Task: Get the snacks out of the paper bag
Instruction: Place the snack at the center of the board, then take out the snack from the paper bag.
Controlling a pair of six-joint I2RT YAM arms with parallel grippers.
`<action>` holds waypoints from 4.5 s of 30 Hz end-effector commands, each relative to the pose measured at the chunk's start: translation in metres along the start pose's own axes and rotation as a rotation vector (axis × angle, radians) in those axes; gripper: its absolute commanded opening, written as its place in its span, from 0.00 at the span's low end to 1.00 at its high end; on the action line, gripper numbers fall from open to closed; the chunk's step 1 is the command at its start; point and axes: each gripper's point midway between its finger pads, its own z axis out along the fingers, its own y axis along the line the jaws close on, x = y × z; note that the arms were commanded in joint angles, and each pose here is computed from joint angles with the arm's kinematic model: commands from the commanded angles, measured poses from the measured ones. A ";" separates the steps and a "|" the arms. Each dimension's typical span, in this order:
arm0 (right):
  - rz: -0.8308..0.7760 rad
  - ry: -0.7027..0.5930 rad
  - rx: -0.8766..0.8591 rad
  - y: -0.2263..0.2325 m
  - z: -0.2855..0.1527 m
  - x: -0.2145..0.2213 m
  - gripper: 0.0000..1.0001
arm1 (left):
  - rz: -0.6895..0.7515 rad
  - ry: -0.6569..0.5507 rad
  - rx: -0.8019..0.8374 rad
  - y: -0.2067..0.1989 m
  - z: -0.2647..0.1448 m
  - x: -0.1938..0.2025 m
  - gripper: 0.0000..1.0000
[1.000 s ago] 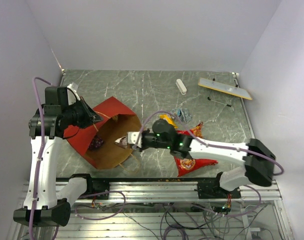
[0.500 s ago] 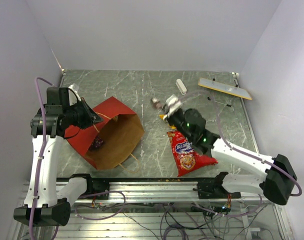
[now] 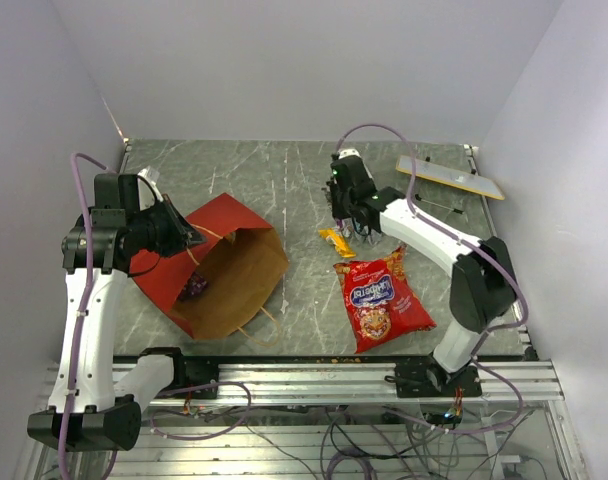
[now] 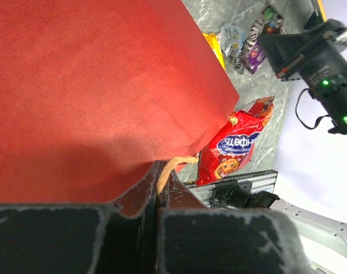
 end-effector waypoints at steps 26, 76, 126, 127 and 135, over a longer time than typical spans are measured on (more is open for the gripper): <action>-0.056 0.290 0.170 -0.021 0.024 0.064 0.32 | 0.019 -0.002 -0.006 0.000 -0.007 0.003 0.07; -0.637 -0.726 -1.119 0.354 -0.102 0.100 0.68 | 0.019 0.046 0.005 -0.003 -0.013 0.013 0.07; -0.800 -0.527 -0.556 0.318 0.050 0.117 0.04 | 0.010 0.125 -0.020 0.006 -0.004 0.023 0.07; -0.799 -0.535 -0.558 0.314 0.044 0.113 0.03 | 0.009 0.117 -0.019 0.006 -0.003 0.022 0.07; -0.761 -0.491 -0.589 0.291 0.010 0.114 0.00 | -0.011 0.084 -0.007 0.007 -0.001 0.022 0.07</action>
